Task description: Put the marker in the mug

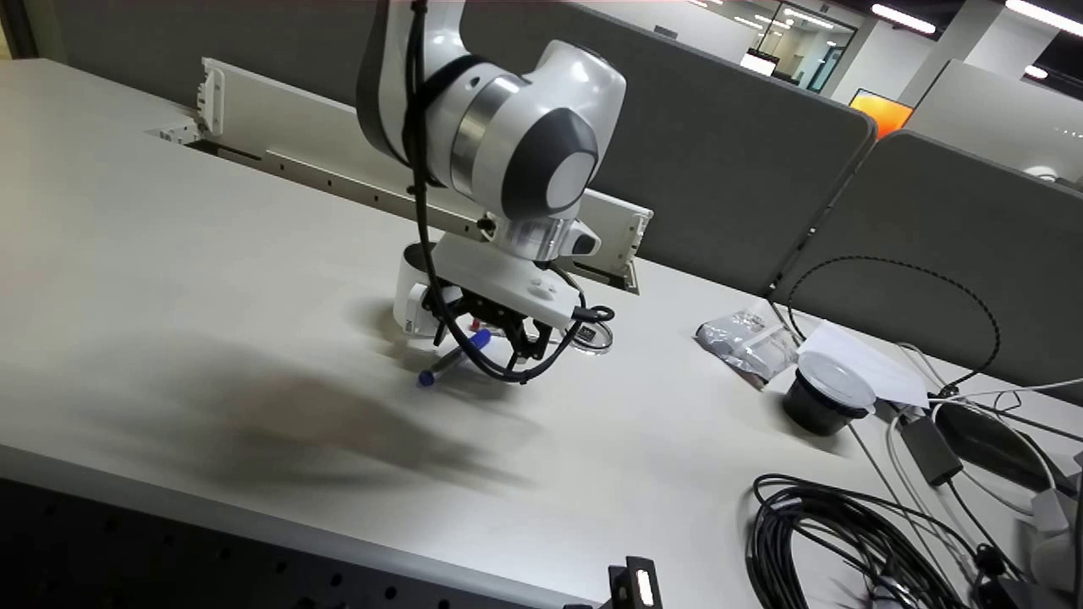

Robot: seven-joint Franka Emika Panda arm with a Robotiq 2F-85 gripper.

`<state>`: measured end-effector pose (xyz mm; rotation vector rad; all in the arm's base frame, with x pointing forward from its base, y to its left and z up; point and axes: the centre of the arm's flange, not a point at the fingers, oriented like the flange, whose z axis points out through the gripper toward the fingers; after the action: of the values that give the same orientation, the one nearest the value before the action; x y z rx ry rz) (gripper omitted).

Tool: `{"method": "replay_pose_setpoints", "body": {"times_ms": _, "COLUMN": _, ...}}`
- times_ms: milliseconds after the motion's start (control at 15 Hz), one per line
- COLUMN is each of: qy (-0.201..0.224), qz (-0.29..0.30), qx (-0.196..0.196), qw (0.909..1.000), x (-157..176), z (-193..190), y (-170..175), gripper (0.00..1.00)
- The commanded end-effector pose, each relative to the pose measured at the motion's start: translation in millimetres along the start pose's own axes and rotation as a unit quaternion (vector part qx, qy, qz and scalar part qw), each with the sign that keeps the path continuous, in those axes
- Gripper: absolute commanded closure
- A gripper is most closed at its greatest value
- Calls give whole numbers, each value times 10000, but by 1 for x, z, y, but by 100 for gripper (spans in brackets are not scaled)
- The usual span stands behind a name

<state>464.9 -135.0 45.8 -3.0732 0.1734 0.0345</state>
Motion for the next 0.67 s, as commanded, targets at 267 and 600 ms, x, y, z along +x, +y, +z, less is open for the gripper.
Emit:
{"method": "replay_pose_setpoints", "body": {"times_ms": 267, "qy": 55, "qz": 26, "qx": -76, "qw": 10000, "x": -5, "z": 4, "y": -1, "gripper": 35}}
{"method": "replay_pose_setpoints", "body": {"times_ms": 600, "qy": 47, "qz": 76, "qx": -113, "qw": 9999, "x": -1, "z": 0, "y": 10, "gripper": 66}}
